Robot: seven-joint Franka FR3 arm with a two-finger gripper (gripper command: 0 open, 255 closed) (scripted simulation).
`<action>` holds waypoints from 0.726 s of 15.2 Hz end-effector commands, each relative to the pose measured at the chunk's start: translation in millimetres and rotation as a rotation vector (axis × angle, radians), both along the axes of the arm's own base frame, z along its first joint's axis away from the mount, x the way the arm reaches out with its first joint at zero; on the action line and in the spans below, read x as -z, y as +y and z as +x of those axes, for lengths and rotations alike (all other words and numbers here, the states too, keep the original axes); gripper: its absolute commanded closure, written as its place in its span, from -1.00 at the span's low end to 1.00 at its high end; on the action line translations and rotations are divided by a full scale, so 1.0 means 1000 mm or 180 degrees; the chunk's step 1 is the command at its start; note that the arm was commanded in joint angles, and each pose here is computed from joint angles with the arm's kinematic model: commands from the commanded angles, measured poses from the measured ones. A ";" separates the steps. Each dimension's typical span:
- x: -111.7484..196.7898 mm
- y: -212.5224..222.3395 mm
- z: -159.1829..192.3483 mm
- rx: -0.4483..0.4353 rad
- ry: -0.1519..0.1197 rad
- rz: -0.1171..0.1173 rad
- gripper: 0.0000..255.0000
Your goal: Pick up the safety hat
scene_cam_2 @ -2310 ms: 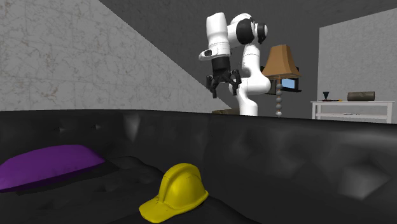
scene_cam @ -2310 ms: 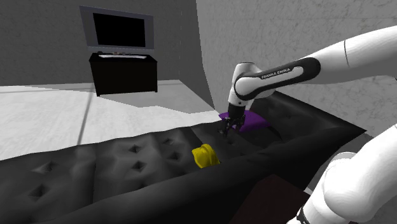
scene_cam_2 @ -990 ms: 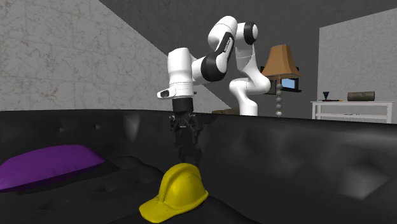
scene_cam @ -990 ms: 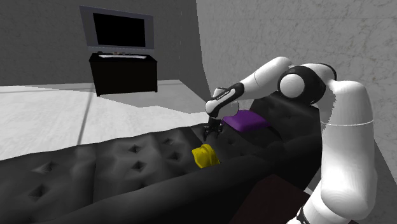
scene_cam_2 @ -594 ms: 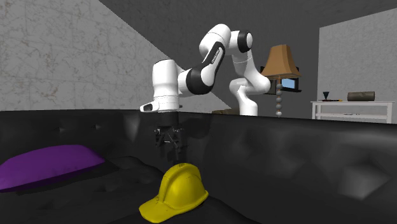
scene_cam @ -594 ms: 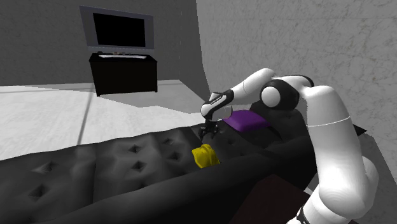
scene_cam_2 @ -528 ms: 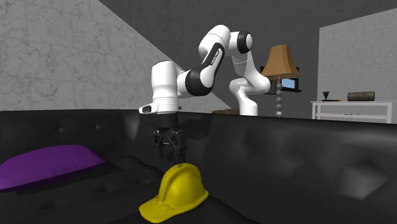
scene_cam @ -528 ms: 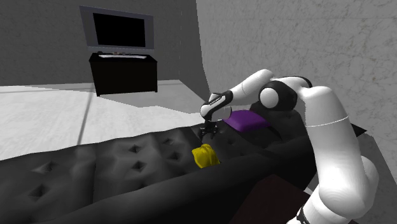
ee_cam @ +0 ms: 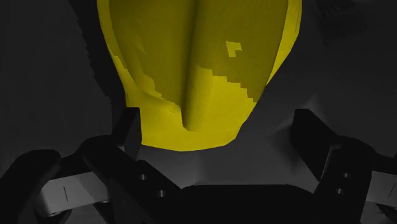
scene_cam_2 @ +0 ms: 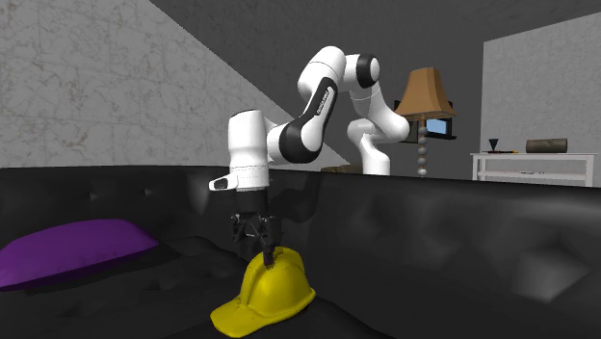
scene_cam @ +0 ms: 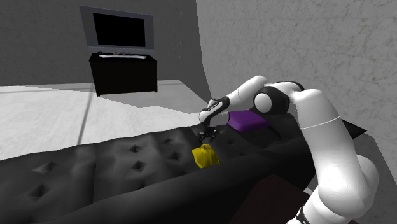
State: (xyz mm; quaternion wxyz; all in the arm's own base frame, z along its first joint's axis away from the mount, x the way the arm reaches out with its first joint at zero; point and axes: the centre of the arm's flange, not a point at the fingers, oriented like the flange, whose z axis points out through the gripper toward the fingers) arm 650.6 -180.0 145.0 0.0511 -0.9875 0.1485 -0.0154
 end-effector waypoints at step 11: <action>-0.003 0.000 -0.001 0.0000 -0.0002 0.0000 1.00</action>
